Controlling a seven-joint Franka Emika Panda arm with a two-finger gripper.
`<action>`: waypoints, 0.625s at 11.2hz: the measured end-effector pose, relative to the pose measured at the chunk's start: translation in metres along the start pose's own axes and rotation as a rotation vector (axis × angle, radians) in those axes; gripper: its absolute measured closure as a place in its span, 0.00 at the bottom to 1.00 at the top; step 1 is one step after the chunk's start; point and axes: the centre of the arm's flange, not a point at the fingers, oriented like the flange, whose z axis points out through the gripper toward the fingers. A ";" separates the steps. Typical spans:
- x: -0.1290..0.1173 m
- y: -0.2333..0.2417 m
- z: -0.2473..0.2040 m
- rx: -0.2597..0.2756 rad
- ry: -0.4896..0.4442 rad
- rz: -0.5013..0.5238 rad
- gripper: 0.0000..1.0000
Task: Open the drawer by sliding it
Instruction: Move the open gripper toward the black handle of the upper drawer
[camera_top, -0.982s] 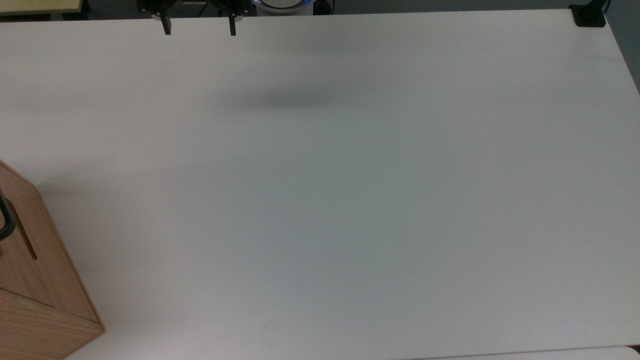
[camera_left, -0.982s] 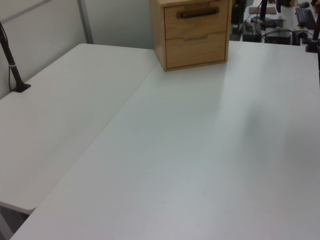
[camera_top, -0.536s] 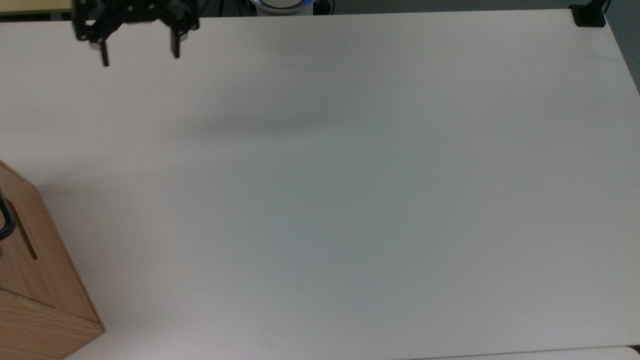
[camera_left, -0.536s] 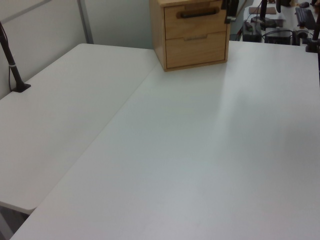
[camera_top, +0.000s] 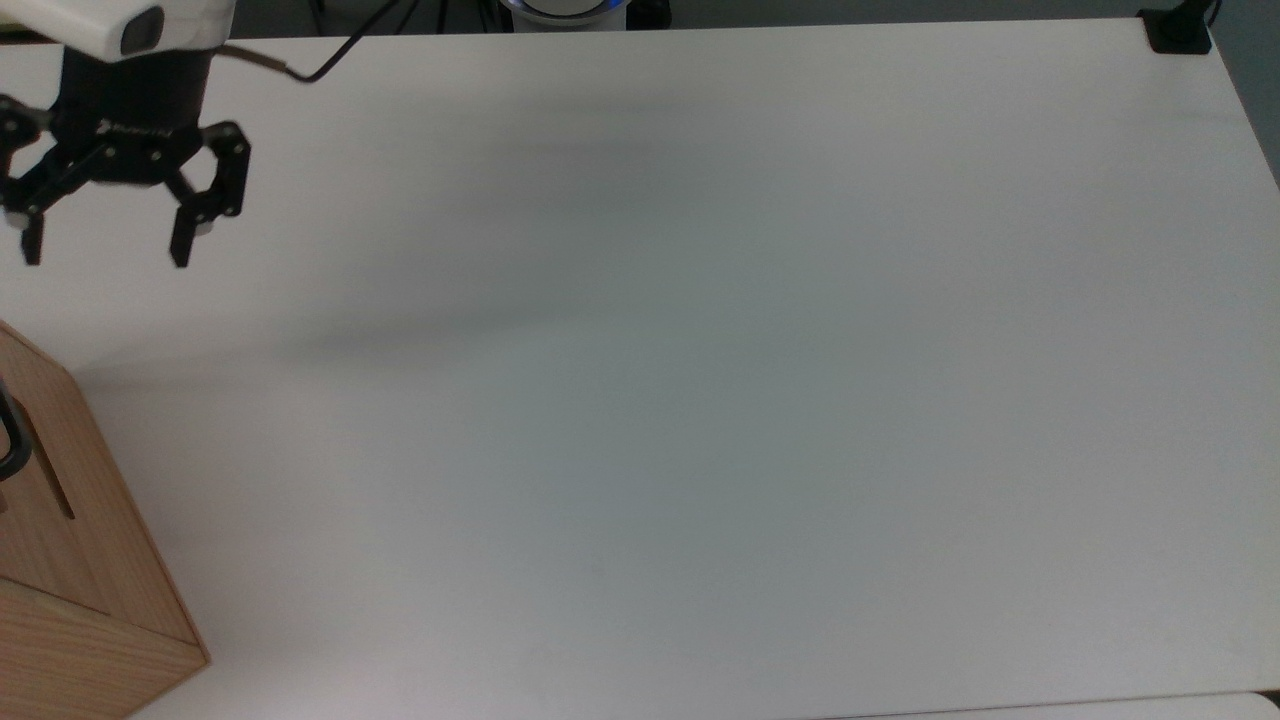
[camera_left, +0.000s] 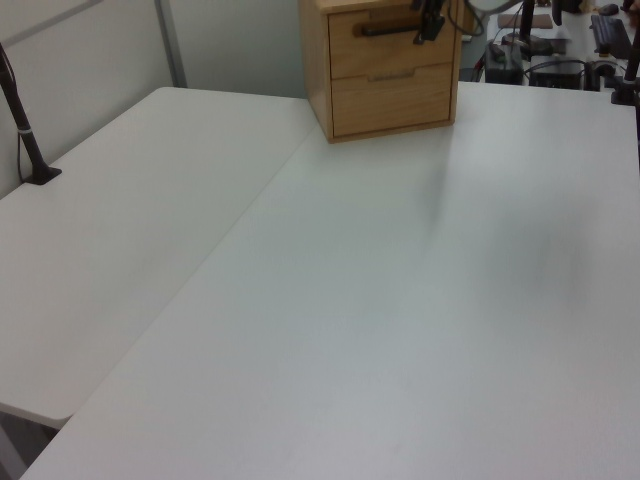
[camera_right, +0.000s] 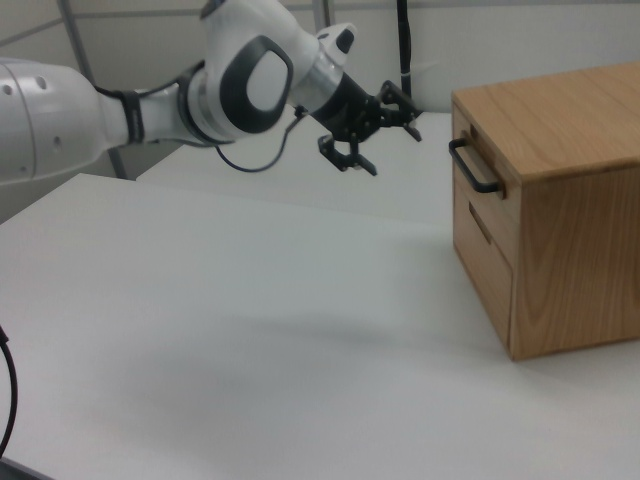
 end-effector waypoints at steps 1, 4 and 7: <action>-0.003 0.003 0.013 -0.043 0.015 -0.011 0.07; -0.017 0.006 0.053 -0.105 0.019 -0.024 0.16; -0.027 0.011 0.069 -0.155 0.034 -0.033 0.22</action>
